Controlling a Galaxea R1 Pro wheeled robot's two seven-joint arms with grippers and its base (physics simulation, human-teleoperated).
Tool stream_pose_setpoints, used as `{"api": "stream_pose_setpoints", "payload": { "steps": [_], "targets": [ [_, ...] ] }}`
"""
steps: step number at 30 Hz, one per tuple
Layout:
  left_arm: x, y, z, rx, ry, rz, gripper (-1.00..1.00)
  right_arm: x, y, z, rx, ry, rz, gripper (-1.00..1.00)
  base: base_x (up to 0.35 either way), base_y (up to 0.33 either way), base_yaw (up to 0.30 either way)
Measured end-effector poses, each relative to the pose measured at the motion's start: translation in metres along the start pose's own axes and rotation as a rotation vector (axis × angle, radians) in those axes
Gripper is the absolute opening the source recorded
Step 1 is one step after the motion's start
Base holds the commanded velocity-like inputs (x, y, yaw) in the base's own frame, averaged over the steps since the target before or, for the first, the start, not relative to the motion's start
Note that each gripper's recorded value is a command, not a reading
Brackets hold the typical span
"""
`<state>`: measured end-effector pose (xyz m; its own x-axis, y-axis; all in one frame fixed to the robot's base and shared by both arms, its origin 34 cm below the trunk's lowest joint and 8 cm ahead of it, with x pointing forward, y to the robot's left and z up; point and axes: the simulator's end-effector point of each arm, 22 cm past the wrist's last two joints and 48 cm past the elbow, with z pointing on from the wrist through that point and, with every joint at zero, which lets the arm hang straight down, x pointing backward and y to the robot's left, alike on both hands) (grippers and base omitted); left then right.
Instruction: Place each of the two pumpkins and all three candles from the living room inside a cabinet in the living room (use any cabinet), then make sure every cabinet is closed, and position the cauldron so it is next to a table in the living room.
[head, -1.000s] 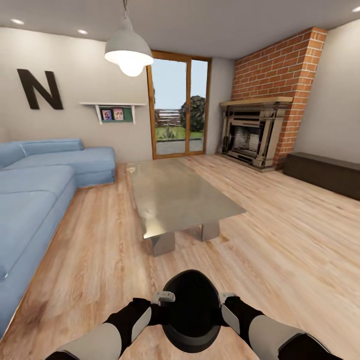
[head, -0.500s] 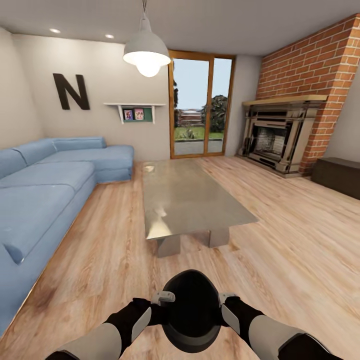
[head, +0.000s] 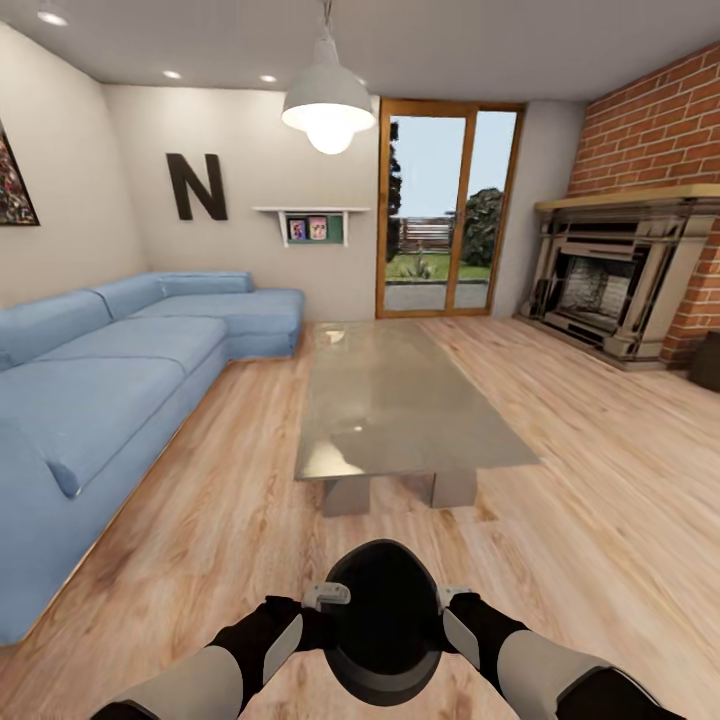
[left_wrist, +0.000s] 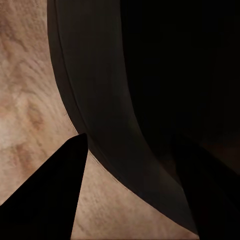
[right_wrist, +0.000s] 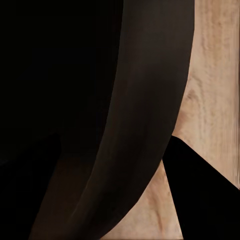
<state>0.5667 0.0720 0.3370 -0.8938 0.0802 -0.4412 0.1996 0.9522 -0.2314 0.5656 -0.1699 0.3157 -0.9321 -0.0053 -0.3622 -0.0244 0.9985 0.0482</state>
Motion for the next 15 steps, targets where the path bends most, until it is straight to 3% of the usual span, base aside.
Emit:
{"api": "stream_pose_setpoints", "payload": {
  "steps": [9,15],
  "targets": [
    [0.0003,-0.0001,0.0,0.001,0.001,-0.001,-1.0,0.0001,0.0,-0.0001,0.0,0.001,-0.001,-1.0,0.137,-0.317,0.272],
    [0.0002,-0.0002,0.0,0.001,0.001,-0.001,-1.0,0.0001,-0.0001,-0.0002,0.0,0.001,-0.001,-1.0,0.16,-0.277,0.043]
  ]
}}
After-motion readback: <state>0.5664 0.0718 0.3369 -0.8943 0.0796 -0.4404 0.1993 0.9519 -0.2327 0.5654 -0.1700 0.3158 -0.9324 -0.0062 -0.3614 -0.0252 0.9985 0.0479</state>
